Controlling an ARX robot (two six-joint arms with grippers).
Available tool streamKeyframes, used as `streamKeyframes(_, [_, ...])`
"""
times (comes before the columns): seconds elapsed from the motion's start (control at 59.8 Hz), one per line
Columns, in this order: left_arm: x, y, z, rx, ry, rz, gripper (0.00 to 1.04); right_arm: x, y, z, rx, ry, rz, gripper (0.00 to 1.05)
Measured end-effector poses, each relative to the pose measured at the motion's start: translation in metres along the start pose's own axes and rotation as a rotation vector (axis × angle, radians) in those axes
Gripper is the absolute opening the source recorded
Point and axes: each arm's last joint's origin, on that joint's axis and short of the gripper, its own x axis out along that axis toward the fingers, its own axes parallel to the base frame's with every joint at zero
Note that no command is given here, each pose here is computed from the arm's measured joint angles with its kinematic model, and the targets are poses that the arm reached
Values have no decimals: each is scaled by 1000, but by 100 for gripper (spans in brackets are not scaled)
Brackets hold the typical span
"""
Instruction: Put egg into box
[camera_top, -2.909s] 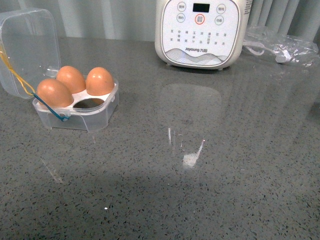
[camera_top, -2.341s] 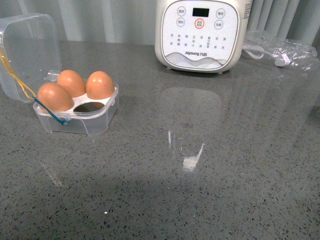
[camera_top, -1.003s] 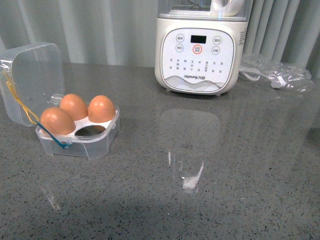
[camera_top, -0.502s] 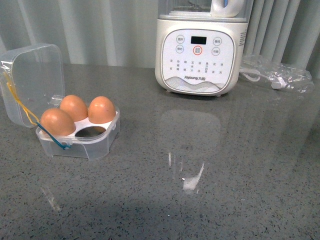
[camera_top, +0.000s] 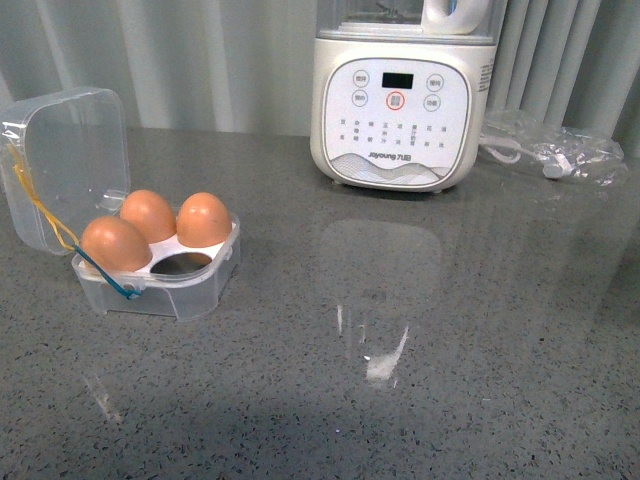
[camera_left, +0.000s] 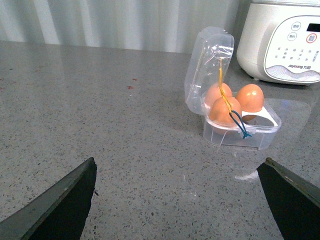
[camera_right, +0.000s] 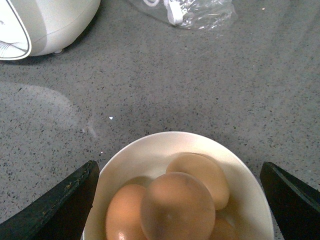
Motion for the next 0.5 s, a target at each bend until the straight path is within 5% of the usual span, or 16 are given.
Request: streamKeyframes(0.502, [0,0,0,0,0,0,98,9,-3,-8,9,23,29,98])
